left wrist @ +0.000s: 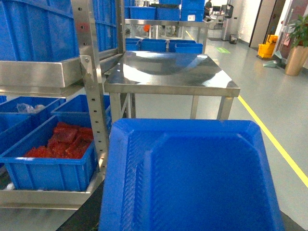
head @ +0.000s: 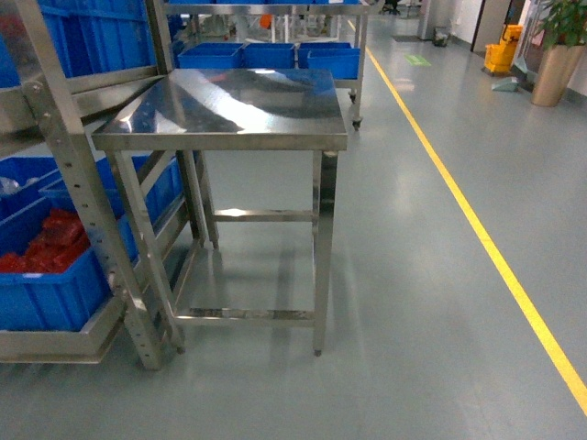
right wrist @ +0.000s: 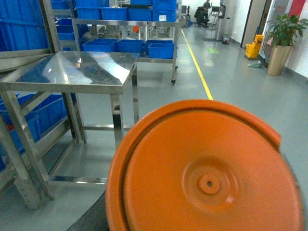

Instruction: Sort blue parts and orange caps into right shelf containers

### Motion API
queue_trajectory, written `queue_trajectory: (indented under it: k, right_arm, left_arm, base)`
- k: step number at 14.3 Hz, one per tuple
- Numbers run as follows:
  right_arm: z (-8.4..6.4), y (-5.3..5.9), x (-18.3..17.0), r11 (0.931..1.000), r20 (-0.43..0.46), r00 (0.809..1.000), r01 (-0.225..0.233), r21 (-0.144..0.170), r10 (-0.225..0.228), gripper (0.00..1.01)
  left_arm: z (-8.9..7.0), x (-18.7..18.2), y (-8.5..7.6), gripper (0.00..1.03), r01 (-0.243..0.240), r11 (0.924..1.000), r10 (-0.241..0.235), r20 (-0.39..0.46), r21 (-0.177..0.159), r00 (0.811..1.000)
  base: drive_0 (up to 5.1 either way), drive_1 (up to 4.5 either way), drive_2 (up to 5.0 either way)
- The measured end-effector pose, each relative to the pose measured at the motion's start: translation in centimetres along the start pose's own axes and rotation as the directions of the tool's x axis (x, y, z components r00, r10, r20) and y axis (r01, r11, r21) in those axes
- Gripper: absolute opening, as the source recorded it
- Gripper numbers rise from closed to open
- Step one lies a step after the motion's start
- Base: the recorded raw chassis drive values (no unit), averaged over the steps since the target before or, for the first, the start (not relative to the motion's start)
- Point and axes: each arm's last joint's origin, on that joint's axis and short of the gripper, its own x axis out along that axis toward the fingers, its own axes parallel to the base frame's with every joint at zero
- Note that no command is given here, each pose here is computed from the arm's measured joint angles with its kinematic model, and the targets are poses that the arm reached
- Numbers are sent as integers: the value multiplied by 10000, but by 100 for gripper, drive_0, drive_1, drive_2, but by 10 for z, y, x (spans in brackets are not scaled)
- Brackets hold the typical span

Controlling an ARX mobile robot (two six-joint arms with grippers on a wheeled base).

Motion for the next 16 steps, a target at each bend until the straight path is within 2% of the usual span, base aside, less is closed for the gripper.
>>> queue_trajectory:
  k: [7,10,16]
  right_arm:
    - [0,0,0,10000,34,10000,0,0,0,45]
    - [1,0,0,10000,69,10000,0,0,0,44]
    - [0,0,0,10000,15,10000,12,0,-12,44]
  left_arm:
    - [0,0,0,43,0,10000,0,8,0,10000]
    - [1,0,0,43,-4,10000,4,84,0,10000]
    - [0,0,0,43,8,10000,-8,23,0,10000]
  base:
    - [9,437,-420]
    - [-87,47,47]
    - [-484,203,293]
